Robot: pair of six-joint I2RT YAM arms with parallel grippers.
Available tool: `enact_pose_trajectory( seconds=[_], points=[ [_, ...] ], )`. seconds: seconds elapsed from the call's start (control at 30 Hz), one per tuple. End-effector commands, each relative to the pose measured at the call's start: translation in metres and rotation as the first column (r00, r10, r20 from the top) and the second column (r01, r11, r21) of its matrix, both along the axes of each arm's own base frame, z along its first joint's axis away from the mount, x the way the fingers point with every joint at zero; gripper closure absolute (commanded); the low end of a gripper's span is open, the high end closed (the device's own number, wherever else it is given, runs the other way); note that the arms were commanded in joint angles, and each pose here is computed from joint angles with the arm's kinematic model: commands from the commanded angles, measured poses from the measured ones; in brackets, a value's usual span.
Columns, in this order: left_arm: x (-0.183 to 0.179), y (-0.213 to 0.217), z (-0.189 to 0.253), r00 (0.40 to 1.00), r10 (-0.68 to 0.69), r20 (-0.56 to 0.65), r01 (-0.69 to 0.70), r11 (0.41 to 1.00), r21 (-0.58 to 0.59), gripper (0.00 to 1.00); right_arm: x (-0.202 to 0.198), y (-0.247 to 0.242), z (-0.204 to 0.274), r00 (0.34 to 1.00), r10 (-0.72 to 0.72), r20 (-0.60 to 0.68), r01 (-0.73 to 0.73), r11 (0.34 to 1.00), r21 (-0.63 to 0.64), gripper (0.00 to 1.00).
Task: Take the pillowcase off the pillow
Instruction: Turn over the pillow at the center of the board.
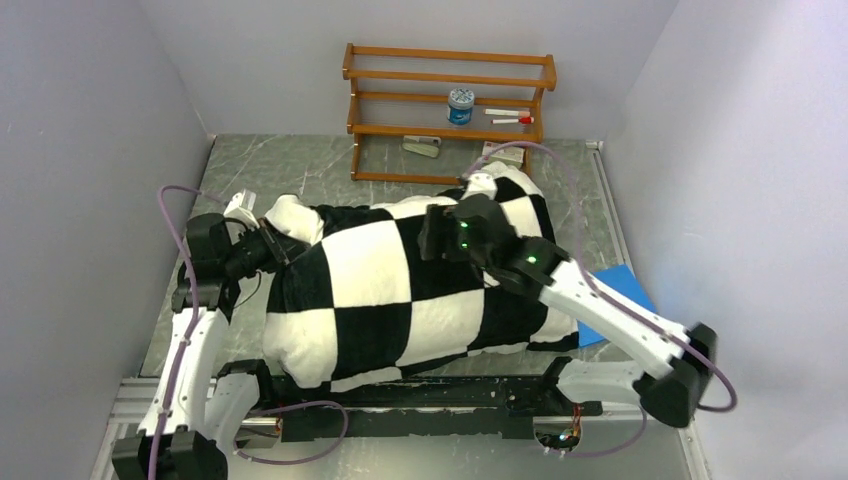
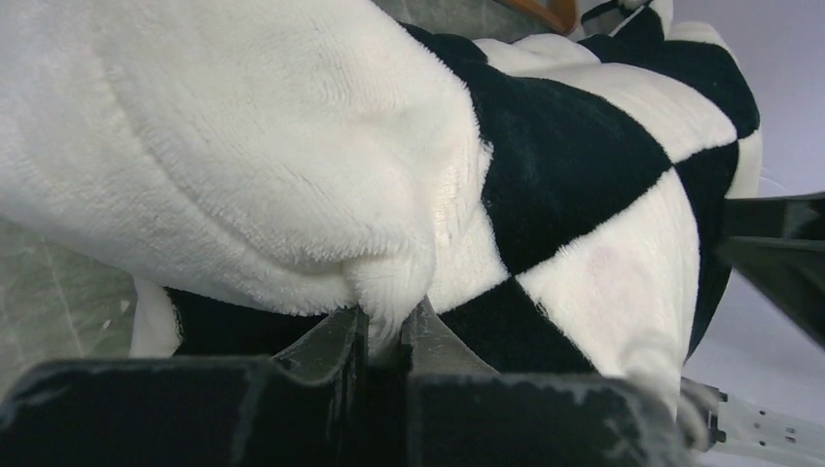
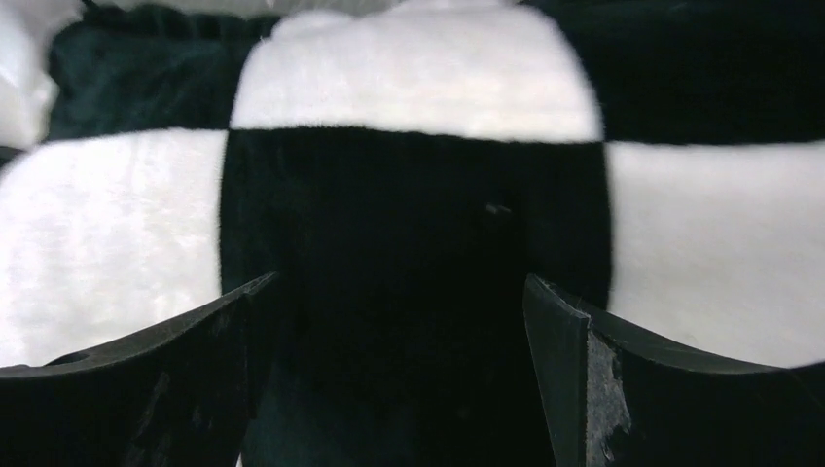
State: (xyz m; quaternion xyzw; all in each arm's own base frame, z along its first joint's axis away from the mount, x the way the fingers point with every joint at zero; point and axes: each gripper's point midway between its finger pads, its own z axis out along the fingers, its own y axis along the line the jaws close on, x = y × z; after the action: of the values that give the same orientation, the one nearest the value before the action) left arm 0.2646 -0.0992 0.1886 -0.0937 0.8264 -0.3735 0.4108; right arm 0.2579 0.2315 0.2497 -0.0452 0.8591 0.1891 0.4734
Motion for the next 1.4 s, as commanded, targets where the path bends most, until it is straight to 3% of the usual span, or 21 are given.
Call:
enact_pose_trajectory(
  seconds=[0.0,0.07,0.1,0.17,0.23,0.27,0.4,0.6,0.67,0.8,0.9,1.0,1.2,1.27,1.37],
  points=[
    [-0.045,-0.016,-0.010,0.986,-0.093,-0.142,0.094,0.996,0.003,0.94,-0.015,0.051,-0.060,0.969,0.192,-0.156,-0.200,0.979,-0.040,0.07],
    [-0.043,-0.007,-0.004,0.989,-0.057,-0.139,0.066,0.996,0.067,0.88,-0.021,0.039,-0.113,0.969,0.100,-0.227,-0.133,0.982,-0.137,0.08],
    [-0.042,-0.001,0.001,0.991,-0.047,-0.128,0.062,0.992,0.112,0.80,-0.032,0.025,-0.149,0.956,0.068,-0.286,-0.124,0.976,-0.182,0.09],
    [-0.038,0.015,0.010,0.993,0.014,-0.118,0.011,0.977,0.211,0.47,-0.051,0.007,-0.194,0.931,0.021,-0.364,-0.105,0.971,-0.214,0.12],
    [-0.029,0.031,0.029,0.994,0.080,-0.073,-0.056,0.955,0.290,0.06,-0.071,-0.007,-0.223,0.902,0.001,-0.432,-0.103,0.971,-0.215,0.12],
    [-0.023,0.041,0.038,0.992,0.116,-0.049,-0.093,0.938,0.333,0.03,-0.080,-0.012,-0.232,0.890,-0.004,-0.456,-0.102,0.973,-0.206,0.13],
    [0.015,0.060,0.095,0.988,0.130,0.087,-0.155,0.886,0.436,0.02,-0.099,-0.017,-0.242,0.876,0.040,-0.480,-0.117,0.984,-0.131,0.13],
    [0.071,-0.003,0.137,0.975,-0.197,0.100,0.152,0.928,0.340,0.02,-0.105,-0.019,-0.236,0.886,0.088,-0.455,-0.137,0.988,-0.075,0.14],
    [0.083,-0.030,0.135,0.953,-0.279,0.120,0.229,0.920,0.317,0.02,-0.108,-0.021,-0.236,0.886,0.088,-0.455,-0.132,0.989,-0.065,0.14],
    [0.091,-0.081,0.080,0.912,-0.409,-0.043,0.394,0.840,0.374,0.02,-0.112,-0.022,-0.234,0.888,0.102,-0.448,-0.127,0.992,-0.025,0.14],
    [0.080,-0.114,0.034,0.834,-0.526,-0.167,0.548,0.756,0.358,0.02,-0.115,-0.027,-0.235,0.891,0.099,-0.443,-0.118,0.993,-0.017,0.14],
    [0.060,-0.136,0.013,0.780,-0.597,-0.187,0.623,0.711,0.328,0.02,-0.116,-0.036,-0.235,0.894,0.074,-0.442,-0.106,0.993,-0.047,0.14],
    [-0.010,-0.166,-0.014,0.610,-0.774,-0.169,0.787,0.569,0.237,0.03,-0.111,-0.035,-0.217,0.903,0.047,-0.426,-0.070,0.997,-0.040,0.10],
    [-0.026,-0.170,-0.019,0.582,-0.797,-0.164,0.808,0.542,0.233,0.20,-0.103,-0.037,-0.200,0.916,0.006,-0.401,-0.028,0.998,-0.047,0.08],
    [-0.027,-0.166,-0.019,0.602,-0.782,-0.159,0.790,0.555,0.262,0.59,-0.089,-0.050,-0.167,0.934,-0.093,-0.345,0.066,0.994,-0.089,0.07]
  ],
)
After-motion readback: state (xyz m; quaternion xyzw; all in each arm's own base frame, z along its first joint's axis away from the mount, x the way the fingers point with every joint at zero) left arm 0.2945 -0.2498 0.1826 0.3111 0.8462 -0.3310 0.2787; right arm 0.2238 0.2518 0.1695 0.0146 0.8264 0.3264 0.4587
